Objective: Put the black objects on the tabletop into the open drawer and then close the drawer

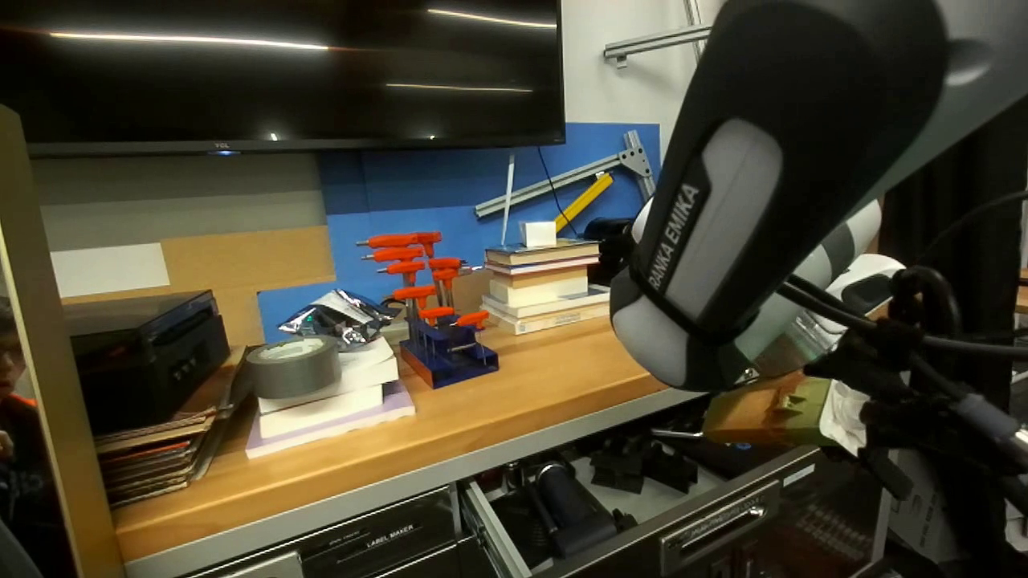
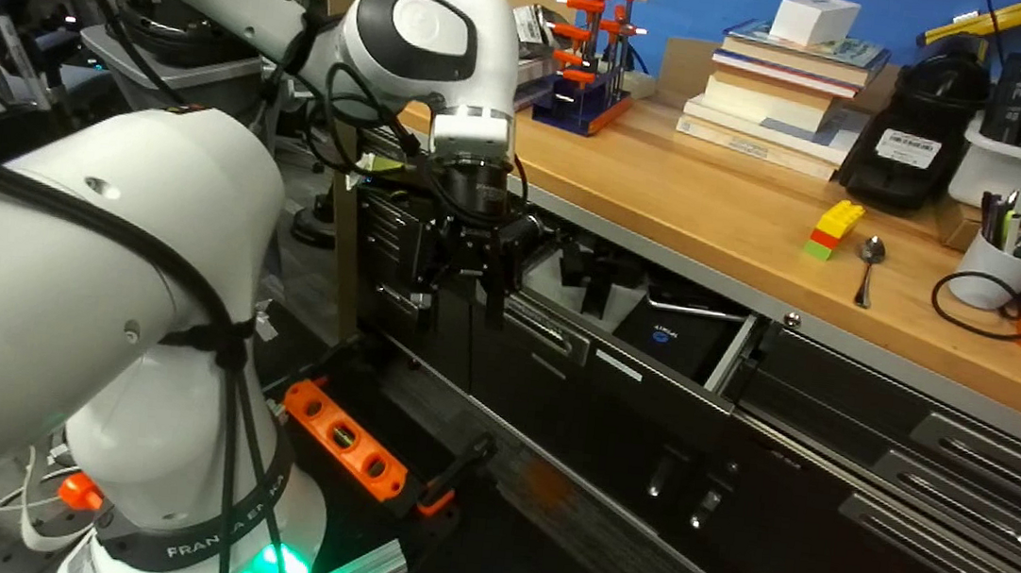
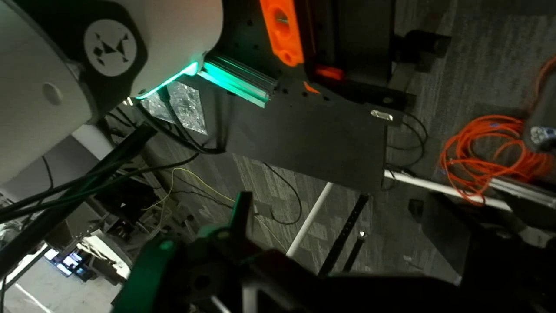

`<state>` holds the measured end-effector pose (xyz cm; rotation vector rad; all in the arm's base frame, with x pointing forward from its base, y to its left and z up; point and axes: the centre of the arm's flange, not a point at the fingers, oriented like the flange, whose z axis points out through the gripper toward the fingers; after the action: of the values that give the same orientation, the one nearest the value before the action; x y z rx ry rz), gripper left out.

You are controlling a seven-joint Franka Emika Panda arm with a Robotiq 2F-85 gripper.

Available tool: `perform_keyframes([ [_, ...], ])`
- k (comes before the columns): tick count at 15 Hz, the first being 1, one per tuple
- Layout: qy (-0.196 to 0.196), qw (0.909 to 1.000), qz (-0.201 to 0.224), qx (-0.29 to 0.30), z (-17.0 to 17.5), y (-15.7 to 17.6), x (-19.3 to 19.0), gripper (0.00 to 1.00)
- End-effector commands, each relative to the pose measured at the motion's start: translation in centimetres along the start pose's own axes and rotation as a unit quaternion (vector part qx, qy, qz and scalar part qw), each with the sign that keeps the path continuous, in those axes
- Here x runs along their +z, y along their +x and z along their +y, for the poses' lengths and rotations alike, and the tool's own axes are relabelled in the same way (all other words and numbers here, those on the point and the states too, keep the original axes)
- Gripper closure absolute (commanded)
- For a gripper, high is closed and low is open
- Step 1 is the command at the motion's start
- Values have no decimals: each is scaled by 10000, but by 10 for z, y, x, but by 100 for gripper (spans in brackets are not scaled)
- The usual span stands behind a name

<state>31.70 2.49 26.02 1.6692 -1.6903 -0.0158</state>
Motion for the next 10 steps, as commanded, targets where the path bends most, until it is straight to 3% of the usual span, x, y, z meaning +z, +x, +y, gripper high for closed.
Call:
perform_keyframes([
  [1, -141, 9953, -590, -754, -9, -13, 18, 0],
  [5, -13, 9815, -1400, -1303, -21, -40, 39, 0],
  [10, 364, 9564, -2380, -1653, -47, -74, 49, 0],
])
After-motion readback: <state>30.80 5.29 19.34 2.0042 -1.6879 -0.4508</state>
